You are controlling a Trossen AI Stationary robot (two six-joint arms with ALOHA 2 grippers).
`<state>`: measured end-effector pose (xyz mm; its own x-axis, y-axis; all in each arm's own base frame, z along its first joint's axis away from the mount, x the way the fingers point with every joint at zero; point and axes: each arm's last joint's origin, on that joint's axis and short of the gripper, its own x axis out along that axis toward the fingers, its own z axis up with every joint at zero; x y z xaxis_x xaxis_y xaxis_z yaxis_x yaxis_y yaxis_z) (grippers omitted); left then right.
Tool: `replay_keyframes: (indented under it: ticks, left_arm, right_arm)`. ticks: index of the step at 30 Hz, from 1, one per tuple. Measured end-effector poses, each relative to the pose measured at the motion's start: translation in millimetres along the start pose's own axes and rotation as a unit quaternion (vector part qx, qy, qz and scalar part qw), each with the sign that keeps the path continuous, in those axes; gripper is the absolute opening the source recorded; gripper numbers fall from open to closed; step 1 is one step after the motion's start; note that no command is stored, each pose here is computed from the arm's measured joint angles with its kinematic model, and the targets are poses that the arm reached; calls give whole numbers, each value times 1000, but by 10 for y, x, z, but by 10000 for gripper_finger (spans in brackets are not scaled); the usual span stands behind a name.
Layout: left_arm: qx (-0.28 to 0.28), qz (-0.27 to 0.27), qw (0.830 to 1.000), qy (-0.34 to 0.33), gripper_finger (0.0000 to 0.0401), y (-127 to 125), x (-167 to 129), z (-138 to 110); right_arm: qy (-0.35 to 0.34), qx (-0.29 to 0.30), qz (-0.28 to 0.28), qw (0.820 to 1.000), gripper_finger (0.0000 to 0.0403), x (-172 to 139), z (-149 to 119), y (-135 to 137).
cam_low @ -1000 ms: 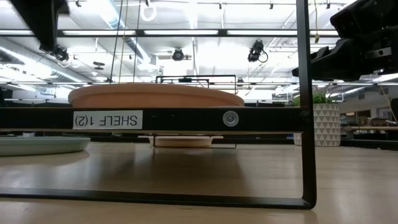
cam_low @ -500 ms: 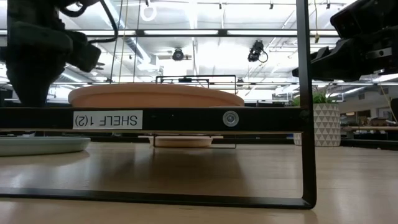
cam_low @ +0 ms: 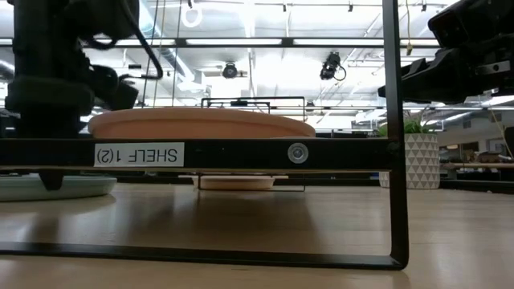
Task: Place and stack plates onto a shelf
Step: Stack the light blue plate on top of the light brown plate
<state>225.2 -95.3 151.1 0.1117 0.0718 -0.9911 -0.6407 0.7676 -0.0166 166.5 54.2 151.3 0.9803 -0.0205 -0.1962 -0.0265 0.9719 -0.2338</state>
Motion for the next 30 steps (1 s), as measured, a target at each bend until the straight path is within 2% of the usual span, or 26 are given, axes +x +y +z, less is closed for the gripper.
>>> replay_keyframes:
  ticks: [6, 12, 15, 18, 22, 25, 27, 30]
  left_arm:
    - [15, 23, 1000, 8, 122, -10, 99, -4]
    - [23, 14, 999, 25, 18, -15, 14, -2]
    - [29, 9, 999, 25, 16, -52, -181, 44]
    - [45, -5, 999, 18, 16, -100, -523, 116]
    - [95, -81, 992, -22, 16, -247, -1074, 209]
    - [174, -146, 972, -66, 16, -396, -1492, 207]
    - [258, -166, 946, -104, 16, -481, -1711, 145]
    - [384, -155, 895, -165, 17, -565, -1882, 20]
  right_arm:
    - [0, 3, 0, 1000, 74, 0, 0, 1]
    - [6, 13, 1, 1000, 74, 0, -12, 2]
    - [7, 13, 1, 1000, 74, 0, -14, 3]
    - [7, 13, 1, 1000, 74, 0, -14, 3]
    - [7, 14, 1, 1000, 74, 0, -15, 3]
    - [7, 15, 1, 1000, 74, 0, -15, 2]
    - [7, 15, 1, 1000, 74, 0, -15, 3]
    - [7, 15, 2, 1000, 74, 0, -15, 3]
